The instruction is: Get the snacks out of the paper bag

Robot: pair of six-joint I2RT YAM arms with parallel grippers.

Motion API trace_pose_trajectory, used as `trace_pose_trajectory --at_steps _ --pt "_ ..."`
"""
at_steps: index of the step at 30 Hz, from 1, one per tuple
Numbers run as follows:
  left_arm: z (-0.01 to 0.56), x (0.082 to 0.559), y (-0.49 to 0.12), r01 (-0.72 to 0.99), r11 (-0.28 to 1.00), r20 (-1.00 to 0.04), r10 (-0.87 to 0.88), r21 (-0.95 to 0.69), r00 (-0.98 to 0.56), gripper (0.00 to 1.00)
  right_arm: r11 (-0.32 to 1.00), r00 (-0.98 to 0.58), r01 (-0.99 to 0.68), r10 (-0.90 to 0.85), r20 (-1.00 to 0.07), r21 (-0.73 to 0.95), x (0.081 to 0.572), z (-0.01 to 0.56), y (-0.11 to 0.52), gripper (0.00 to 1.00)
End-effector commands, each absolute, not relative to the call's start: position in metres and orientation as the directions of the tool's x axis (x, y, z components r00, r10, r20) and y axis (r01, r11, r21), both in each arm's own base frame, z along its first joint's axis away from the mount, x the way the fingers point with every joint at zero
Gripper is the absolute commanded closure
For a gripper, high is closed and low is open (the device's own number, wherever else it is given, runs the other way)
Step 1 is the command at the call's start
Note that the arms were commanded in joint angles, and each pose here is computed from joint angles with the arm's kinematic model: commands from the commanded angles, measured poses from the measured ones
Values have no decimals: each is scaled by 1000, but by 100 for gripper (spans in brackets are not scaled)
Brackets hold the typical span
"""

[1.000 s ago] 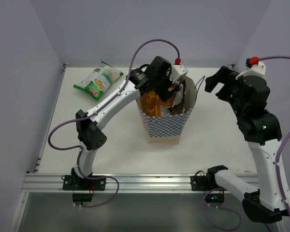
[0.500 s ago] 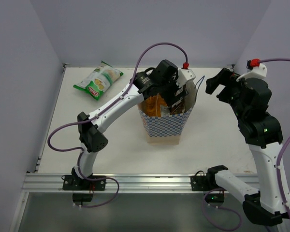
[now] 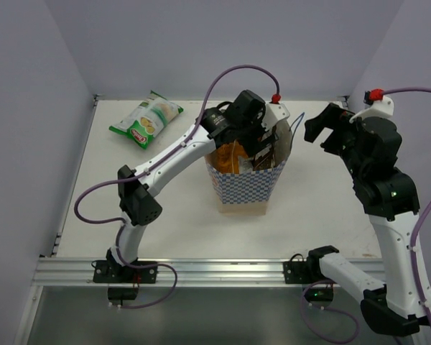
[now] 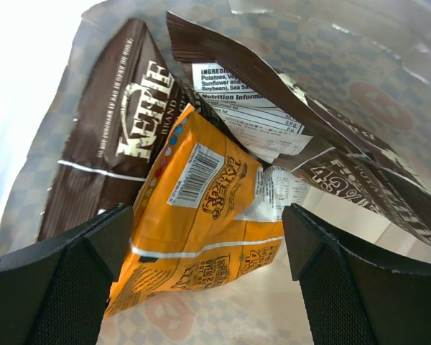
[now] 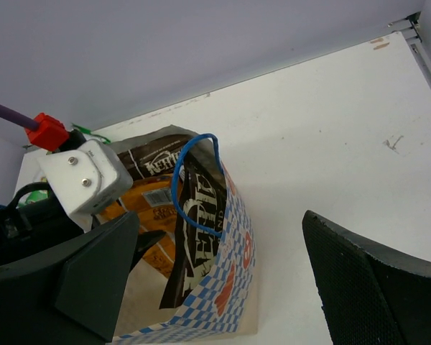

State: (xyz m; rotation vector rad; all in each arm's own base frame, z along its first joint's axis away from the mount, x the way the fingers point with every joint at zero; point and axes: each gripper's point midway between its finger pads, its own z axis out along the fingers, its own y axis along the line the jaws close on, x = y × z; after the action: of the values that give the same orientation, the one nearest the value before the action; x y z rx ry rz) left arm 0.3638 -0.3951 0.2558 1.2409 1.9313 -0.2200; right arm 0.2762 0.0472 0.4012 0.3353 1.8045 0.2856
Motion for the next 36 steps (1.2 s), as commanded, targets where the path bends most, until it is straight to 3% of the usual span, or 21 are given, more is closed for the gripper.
trace_pose_trajectory --at_steps 1,11,20,36 --pt "242 374 -394 823 490 -685 706 289 -179 9 935 -249 66 353 -902 348 272 399 46 1" --pt "231 383 -396 819 504 -684 701 273 -203 9 934 -262 58 355 -897 353 269 393 48 1" --pt "282 397 -381 734 569 -739 659 370 -138 7 933 -273 45 356 -894 357 268 390 51 1" --pt "255 409 -369 720 568 -685 706 398 -179 7 933 -287 29 351 -891 358 269 388 55 1"
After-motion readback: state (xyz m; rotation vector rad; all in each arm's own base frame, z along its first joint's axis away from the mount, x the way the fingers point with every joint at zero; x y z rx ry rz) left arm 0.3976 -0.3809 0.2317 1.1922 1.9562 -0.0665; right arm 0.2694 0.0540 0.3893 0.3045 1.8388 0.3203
